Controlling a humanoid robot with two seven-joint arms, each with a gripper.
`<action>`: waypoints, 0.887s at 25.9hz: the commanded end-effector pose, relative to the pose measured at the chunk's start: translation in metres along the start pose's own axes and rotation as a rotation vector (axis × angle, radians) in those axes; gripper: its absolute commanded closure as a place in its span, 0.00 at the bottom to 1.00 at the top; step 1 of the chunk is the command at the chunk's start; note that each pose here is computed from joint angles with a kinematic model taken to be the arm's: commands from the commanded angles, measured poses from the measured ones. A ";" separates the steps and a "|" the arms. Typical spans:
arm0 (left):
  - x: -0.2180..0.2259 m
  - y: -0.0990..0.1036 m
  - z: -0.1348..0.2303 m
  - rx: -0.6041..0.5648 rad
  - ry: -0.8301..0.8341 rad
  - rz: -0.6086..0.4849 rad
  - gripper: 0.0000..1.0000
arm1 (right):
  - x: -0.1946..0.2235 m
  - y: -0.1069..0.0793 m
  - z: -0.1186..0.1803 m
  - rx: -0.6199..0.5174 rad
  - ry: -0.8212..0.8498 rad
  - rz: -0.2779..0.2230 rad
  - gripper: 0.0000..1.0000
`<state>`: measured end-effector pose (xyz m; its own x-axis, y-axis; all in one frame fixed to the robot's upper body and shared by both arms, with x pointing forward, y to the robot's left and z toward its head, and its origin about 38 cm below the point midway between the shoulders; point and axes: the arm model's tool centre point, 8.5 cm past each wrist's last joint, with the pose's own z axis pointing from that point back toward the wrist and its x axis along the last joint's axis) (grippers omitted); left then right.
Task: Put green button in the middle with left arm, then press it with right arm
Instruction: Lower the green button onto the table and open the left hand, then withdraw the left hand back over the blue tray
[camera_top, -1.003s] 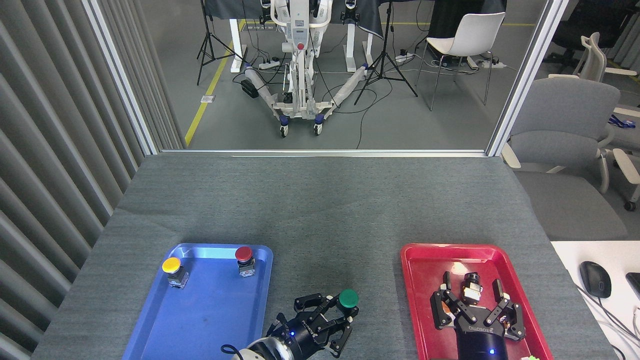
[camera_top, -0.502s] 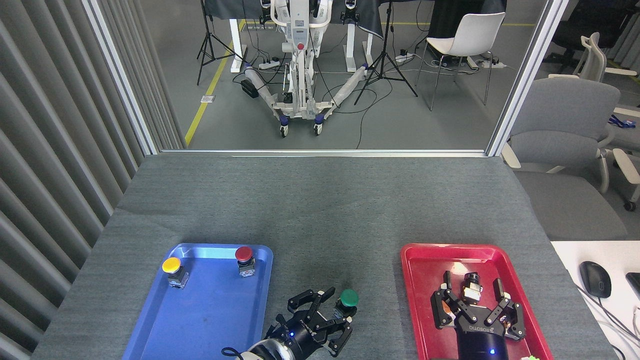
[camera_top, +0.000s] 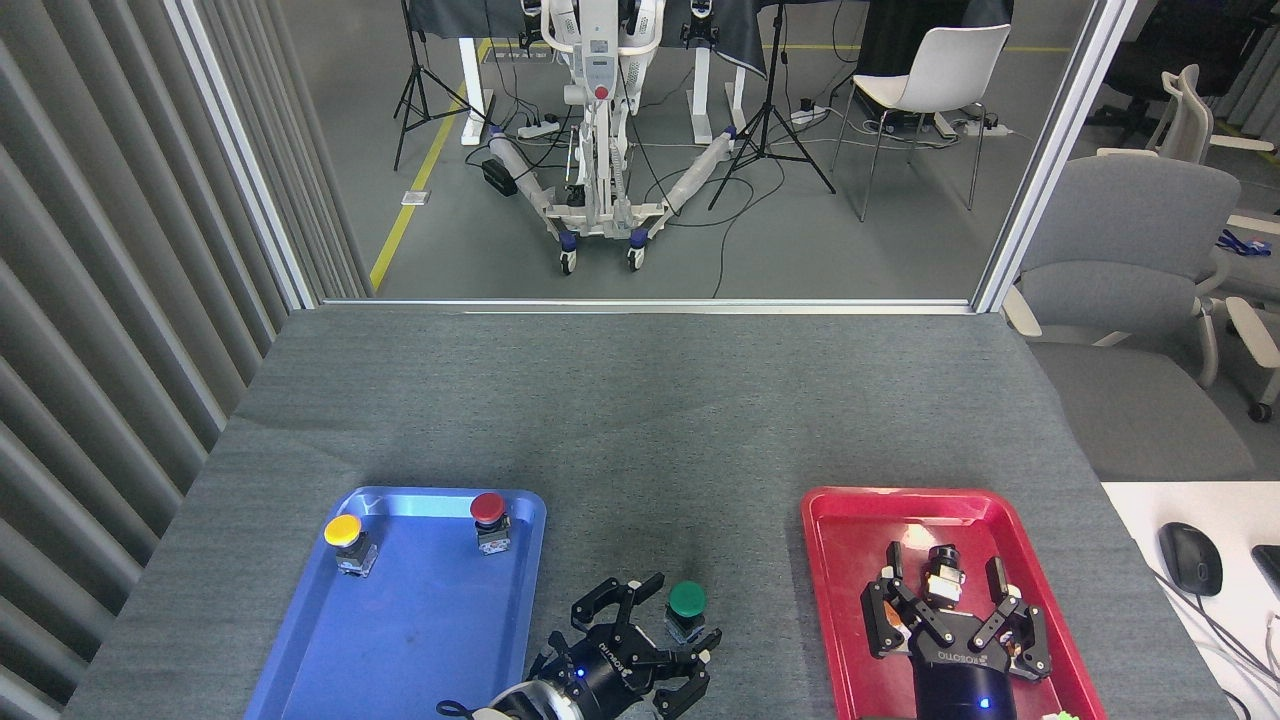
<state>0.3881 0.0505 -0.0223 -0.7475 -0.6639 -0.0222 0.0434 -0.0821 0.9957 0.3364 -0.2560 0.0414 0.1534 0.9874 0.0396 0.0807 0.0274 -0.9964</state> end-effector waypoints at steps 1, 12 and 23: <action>0.000 0.011 0.010 0.039 -0.021 -0.024 0.02 | 0.000 0.000 0.000 0.000 0.000 0.001 0.00; -0.023 0.064 0.082 0.252 0.119 -0.055 0.03 | 0.002 -0.001 -0.001 -0.004 0.000 -0.005 0.00; -0.161 0.021 0.224 0.169 0.642 0.008 0.01 | 0.002 -0.001 0.000 -0.002 0.001 -0.006 0.00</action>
<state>0.3656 0.2831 0.0414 -0.2799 -0.9598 -0.0195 -0.1521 0.0243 0.9881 0.3375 -0.2543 0.0427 0.1534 0.9871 0.0455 0.0854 0.0326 -0.9958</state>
